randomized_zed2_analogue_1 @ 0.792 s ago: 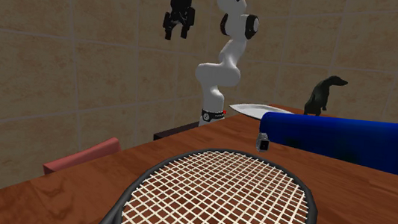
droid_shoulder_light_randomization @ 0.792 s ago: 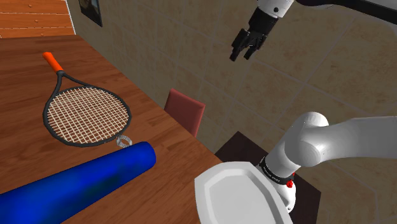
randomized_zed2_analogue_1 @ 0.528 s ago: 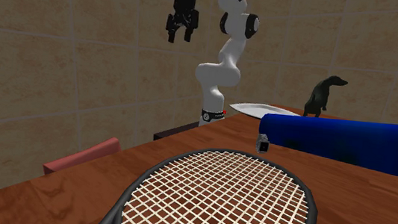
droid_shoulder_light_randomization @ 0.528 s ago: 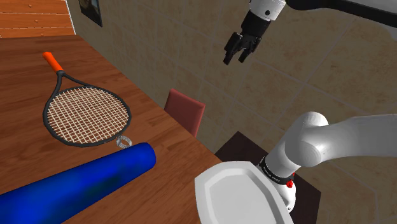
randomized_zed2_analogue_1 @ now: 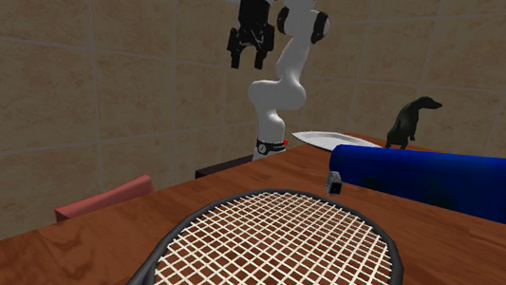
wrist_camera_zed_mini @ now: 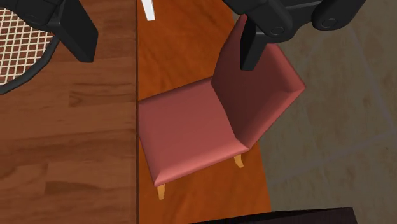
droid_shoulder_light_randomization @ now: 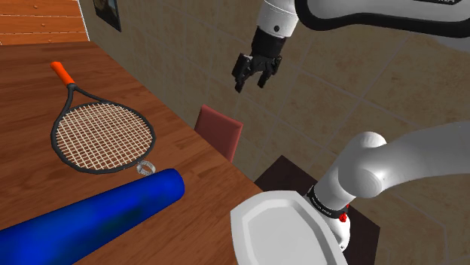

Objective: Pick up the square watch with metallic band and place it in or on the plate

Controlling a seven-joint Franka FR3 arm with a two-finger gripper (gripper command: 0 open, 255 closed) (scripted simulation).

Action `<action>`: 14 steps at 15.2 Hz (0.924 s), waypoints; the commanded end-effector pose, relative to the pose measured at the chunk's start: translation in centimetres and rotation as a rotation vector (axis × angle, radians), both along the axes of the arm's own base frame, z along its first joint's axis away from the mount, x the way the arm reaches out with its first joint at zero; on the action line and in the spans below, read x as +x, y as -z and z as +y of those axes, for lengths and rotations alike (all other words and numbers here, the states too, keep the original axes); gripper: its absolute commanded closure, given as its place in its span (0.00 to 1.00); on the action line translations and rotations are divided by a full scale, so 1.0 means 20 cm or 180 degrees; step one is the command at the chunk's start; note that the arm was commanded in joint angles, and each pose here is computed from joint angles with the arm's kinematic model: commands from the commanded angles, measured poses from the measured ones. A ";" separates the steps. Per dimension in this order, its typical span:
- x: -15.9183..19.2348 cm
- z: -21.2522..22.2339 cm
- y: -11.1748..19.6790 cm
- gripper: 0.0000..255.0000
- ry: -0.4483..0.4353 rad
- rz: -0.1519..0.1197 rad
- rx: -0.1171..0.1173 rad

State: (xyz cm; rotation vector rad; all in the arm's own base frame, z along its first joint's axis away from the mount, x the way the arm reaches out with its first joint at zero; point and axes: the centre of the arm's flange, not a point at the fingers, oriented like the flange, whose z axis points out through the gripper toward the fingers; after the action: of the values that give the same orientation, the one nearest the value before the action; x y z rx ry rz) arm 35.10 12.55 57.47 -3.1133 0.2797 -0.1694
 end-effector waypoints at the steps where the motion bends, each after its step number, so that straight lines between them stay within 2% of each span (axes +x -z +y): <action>1: 0.03 0.12 0.05 0.00 0.0030 0.0051 -0.0015; 14: 0.31 0.90 0.42 0.00 0.0199 0.0382 -0.0120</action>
State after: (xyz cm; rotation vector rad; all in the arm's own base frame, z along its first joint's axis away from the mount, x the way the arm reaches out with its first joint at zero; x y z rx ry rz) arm 40.85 29.35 49.52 -3.1581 0.3696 -0.0022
